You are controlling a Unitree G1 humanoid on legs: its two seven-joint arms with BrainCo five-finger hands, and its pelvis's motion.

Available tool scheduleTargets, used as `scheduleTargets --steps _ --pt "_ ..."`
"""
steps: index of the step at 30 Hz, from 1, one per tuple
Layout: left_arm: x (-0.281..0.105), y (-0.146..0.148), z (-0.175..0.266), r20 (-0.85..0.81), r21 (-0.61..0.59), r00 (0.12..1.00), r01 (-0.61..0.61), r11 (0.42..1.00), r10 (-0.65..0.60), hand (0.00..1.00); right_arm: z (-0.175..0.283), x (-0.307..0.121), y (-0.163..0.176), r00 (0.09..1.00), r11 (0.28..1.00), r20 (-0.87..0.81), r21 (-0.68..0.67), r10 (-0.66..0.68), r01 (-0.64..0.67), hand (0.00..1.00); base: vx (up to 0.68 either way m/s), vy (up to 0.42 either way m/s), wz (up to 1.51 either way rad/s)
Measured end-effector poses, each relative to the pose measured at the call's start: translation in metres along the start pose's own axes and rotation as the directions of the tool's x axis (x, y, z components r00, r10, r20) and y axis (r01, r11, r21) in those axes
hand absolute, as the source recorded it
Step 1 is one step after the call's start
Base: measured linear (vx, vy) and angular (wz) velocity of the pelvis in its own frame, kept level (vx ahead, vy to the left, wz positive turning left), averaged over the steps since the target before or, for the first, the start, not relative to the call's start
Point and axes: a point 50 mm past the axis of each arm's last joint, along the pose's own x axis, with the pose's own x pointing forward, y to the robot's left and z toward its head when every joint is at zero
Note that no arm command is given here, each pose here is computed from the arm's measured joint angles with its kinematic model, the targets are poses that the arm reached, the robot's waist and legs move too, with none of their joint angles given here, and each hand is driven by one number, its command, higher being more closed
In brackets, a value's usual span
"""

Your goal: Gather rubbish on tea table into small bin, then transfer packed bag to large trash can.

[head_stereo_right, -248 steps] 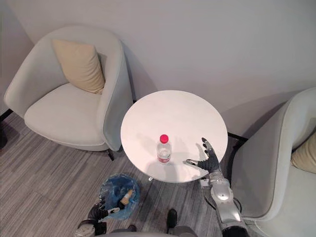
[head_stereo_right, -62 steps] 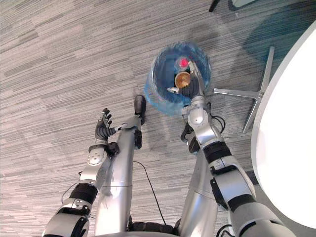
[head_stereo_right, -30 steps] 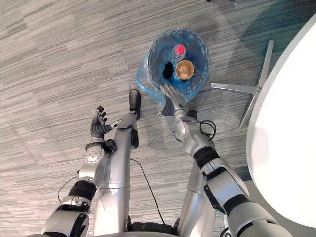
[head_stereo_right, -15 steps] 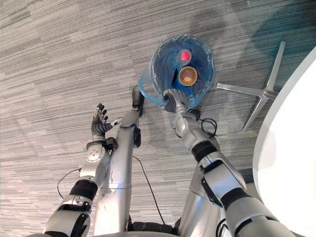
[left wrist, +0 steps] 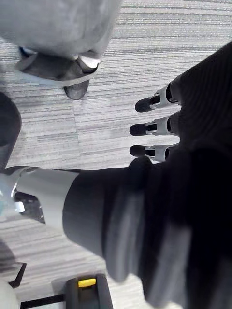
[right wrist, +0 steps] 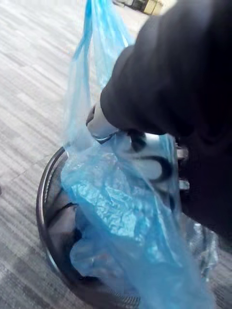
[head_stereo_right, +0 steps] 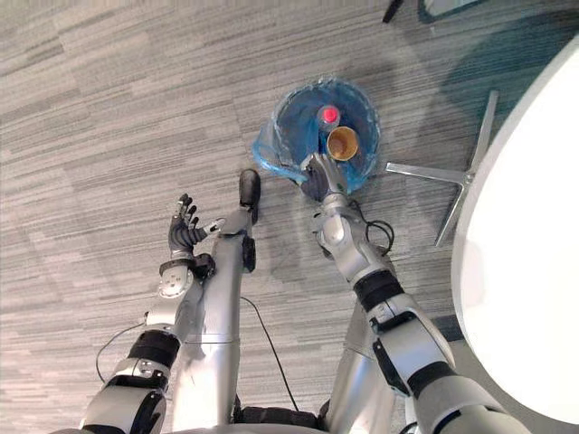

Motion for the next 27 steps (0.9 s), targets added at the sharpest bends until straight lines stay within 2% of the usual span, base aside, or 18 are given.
scheduleTargets --steps 7,14,21,22,27 --pt "-0.022 -0.001 -0.030 -0.115 0.023 0.993 0.037 0.999 -0.034 0.00 0.002 -0.041 0.013 1.000 0.979 -0.022 0.204 -0.022 0.026 1.00 -0.02 -0.008 -0.08" --pt "-0.051 0.009 -0.059 -0.214 0.065 0.976 0.063 0.996 -0.048 0.00 -0.009 -0.093 0.030 0.992 0.939 -0.122 0.343 0.038 0.006 1.00 0.09 -0.001 -0.08" --pt "-0.096 0.026 -0.101 -0.392 0.124 0.919 0.091 0.988 -0.035 0.00 -0.004 -0.131 0.048 0.981 0.890 -0.128 0.450 0.149 -0.077 1.00 0.20 0.039 -0.13" --pt "-0.122 0.043 -0.131 -0.536 0.185 0.844 0.127 0.974 -0.009 0.00 -0.007 -0.147 0.060 0.959 0.858 -0.125 0.487 0.254 -0.163 1.00 0.49 0.070 -0.25" --pt "-0.124 0.050 -0.134 -0.553 0.214 0.833 0.137 0.967 0.005 0.00 -0.012 -0.147 0.063 0.951 0.845 -0.130 0.504 0.279 -0.179 1.00 0.16 0.034 -0.05"
